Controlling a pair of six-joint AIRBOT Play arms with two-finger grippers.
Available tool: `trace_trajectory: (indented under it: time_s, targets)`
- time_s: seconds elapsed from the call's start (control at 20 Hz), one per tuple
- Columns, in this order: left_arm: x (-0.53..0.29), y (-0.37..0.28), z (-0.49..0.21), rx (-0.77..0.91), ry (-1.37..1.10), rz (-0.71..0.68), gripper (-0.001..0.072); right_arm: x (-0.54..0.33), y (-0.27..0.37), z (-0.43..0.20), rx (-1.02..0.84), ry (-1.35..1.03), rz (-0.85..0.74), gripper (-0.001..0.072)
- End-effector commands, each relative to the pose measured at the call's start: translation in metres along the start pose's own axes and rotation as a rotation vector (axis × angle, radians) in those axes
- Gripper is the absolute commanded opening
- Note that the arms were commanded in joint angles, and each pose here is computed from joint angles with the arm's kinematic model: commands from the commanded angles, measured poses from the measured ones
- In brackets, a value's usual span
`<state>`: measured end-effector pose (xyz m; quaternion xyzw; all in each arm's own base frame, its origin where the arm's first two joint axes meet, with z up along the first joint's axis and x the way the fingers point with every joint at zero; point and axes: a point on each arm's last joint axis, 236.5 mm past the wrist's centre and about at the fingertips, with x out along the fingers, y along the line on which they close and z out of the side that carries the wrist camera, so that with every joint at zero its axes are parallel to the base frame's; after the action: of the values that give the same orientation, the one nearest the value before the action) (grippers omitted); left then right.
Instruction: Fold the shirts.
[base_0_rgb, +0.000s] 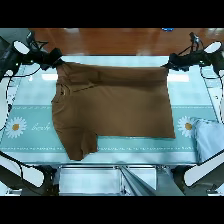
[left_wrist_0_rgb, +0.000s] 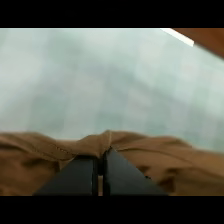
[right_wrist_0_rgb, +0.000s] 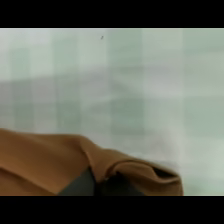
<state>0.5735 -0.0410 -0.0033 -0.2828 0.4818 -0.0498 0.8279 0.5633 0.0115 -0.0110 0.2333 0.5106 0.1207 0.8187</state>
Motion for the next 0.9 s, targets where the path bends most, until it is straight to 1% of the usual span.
trace_trajectory:
  time_s: [0.0,0.15,0.3,0.35,0.5,0.6,0.8,0.85]
  targets:
    - [-0.012,0.011,-0.046,0.052,0.219,0.01,0.0025,-0.014,-0.001,-0.034,-0.021,0.157,0.003,0.0028]
    - [-0.031,0.021,-0.093,0.156,0.436,0.013,0.0025,-0.033,-0.02,-0.062,-0.043,0.282,-0.072,0.0028]
    - [-0.045,0.036,-0.123,0.167,0.577,0.06,0.0025,-0.04,-0.042,-0.093,-0.026,0.406,-0.15,0.0028]
    - [-0.046,0.039,-0.131,0.161,0.609,0.063,0.0025,-0.037,-0.042,-0.1,-0.019,0.43,-0.146,0.0028]
    - [-0.049,0.045,-0.149,0.149,0.676,0.072,0.0025,-0.027,-0.045,-0.127,0.011,0.5,-0.132,0.0028]
    - [-0.051,0.055,-0.153,0.153,0.694,0.105,0.0025,-0.022,-0.048,-0.139,0.015,0.532,-0.129,0.0028]
    - [-0.049,0.06,-0.157,0.149,0.713,0.116,0.0025,-0.015,-0.053,-0.144,0.028,0.528,-0.134,0.0029]
    - [-0.049,0.06,-0.157,0.144,0.714,0.118,0.01,-0.014,-0.055,-0.142,0.035,0.516,-0.144,0.0078]
